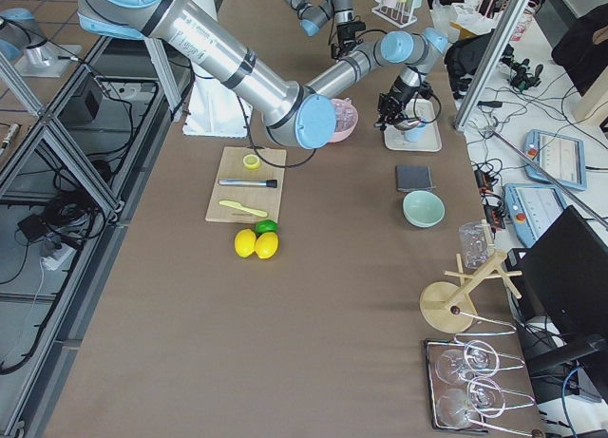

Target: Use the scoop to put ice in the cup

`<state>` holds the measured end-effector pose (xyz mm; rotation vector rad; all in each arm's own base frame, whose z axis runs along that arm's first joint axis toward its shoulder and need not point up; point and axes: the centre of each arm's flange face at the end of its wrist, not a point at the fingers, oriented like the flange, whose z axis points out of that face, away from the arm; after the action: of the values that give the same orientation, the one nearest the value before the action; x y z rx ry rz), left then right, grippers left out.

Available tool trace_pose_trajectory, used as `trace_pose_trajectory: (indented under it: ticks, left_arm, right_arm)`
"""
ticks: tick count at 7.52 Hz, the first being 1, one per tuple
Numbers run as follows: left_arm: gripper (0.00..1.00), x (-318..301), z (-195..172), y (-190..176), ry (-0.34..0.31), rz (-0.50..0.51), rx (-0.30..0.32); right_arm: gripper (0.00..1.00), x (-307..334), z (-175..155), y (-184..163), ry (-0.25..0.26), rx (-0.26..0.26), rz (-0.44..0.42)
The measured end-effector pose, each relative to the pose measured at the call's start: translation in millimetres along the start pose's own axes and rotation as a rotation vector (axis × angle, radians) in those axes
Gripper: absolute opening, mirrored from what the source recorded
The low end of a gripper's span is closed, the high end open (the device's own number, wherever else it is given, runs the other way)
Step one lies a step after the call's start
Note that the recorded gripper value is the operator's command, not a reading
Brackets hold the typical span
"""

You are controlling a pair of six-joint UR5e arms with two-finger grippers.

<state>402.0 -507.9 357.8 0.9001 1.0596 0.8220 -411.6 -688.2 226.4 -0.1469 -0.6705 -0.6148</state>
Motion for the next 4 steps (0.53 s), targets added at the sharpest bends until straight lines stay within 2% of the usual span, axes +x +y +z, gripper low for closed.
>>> trace_pose_trajectory:
  ticks: [2, 4]
  left_arm:
    - [0.98, -47.2, -50.6, 24.1, -0.066, -0.116, -0.102]
    - [0.98, -98.5, -96.5, 49.9, -0.12, -0.294, -0.231]
  right_arm:
    - [0.0, -4.0, -4.7, -4.9, 0.003, -0.067, 0.013]
    - [0.0, -15.6, -6.2, -9.7, 0.006, -0.108, 0.013]
